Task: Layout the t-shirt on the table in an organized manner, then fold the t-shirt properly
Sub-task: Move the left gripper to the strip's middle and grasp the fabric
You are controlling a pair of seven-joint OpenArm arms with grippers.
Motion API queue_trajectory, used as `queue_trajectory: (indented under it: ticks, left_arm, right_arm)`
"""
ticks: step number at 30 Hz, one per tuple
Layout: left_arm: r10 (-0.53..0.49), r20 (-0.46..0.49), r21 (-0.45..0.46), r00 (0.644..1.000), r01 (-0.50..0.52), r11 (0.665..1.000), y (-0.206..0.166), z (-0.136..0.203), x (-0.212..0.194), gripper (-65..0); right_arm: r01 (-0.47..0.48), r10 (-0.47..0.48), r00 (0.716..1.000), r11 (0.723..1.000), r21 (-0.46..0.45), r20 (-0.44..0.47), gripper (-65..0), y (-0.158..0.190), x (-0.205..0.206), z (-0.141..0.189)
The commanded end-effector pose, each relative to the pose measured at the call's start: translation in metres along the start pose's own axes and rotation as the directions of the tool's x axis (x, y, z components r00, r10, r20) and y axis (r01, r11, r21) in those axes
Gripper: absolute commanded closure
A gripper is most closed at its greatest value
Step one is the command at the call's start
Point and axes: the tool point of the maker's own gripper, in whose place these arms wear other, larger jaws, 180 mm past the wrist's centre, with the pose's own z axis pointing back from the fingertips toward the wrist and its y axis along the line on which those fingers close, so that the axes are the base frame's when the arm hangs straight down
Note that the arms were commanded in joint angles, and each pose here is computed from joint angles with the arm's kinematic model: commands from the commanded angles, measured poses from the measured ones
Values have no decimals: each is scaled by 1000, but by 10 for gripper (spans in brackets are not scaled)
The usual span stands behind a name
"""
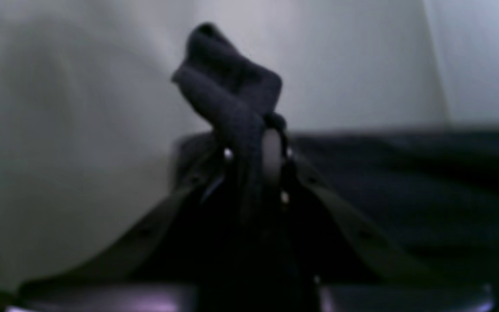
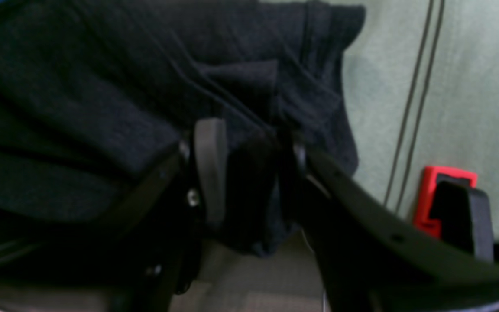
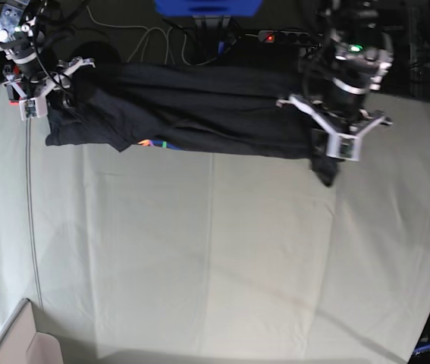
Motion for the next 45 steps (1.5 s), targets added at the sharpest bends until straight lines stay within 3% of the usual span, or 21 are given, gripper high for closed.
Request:
queue_trajectory:
  ticks: [1, 5, 17, 35, 39, 42, 45]
  left_arm:
    - [-3, 48, -20, 999, 4, 1000, -10, 3, 12, 0]
    - [-42, 47, -103, 998, 46, 994, -44, 5, 12, 0]
    - [-58, -27, -276, 998, 49, 960, -109, -5, -19, 0]
    - [-67, 19, -354, 998, 70, 933, -142, -12, 0, 0]
    - [-73, -10, -363, 997, 64, 929, -145, -15, -10, -1]
    - [-75, -33, -370, 997, 57, 927, -147, -16, -19, -41]
    - [-74, -35, -371, 997, 56, 927, -147, -17, -20, -124]
  right_arm:
    - [-6, 6, 999, 1000, -7, 35, -203, -4, 9, 3]
    - [-6, 6, 999, 1000, -7, 35, -203, -4, 9, 3]
    - [-6, 6, 999, 1000, -7, 35, -203, -4, 9, 3]
    - [-6, 6, 999, 1000, -7, 35, -203, -4, 9, 3]
    - [-6, 6, 999, 1000, -7, 35, -203, -4, 9, 3]
    - [-6, 6, 999, 1000, -7, 35, -203, -4, 9, 3]
    - [-6, 6, 999, 1000, -7, 35, -203, -4, 9, 3]
